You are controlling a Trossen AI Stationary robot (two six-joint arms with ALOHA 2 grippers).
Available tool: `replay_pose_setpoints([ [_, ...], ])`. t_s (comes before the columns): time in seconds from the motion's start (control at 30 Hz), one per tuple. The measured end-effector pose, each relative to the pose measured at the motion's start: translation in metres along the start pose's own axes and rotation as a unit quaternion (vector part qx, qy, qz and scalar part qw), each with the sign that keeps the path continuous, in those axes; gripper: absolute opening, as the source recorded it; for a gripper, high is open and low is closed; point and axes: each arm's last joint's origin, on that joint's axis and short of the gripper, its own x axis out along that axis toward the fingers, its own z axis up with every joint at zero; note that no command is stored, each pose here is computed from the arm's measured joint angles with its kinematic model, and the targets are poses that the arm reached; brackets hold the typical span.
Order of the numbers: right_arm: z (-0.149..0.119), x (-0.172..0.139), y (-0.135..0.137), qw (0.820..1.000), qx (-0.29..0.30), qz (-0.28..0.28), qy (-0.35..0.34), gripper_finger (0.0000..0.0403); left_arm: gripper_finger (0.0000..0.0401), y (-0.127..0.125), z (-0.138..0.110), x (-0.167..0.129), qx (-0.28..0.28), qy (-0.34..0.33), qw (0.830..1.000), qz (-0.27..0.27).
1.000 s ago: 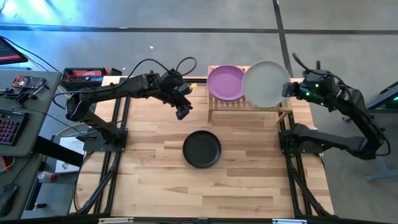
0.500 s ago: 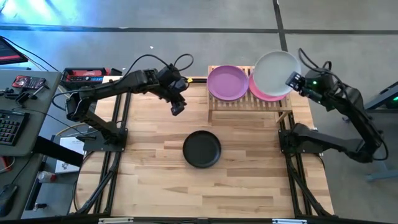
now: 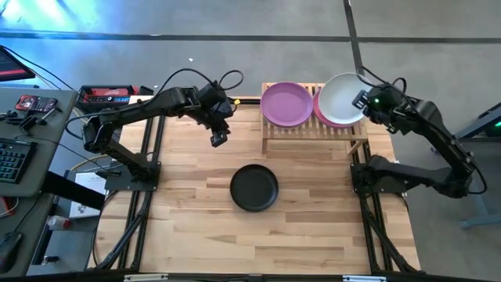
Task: Place and stack plates onto a shelf
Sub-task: Stack the bottom left white plate on the pink plate
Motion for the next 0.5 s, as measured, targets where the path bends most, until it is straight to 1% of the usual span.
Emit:
replay_pose_setpoints([
  [0.17,-0.002,0.010,0.010,0.999,0.022,-0.023,0.010,0.0000,0.0102,0.000,0.000,0.000,0.010,0.000,1.000,0.000],
  [0.27,-0.004,0.018,0.017,0.999,0.016,-0.038,0.016,0.0000,0.0102,0.000,0.000,0.000,0.013,0.000,1.000,0.000],
  [0.5,-0.006,0.027,0.025,0.998,0.010,-0.055,0.028,0.0003,0.0102,0.000,0.000,0.000,0.013,0.000,1.000,0.000],
])
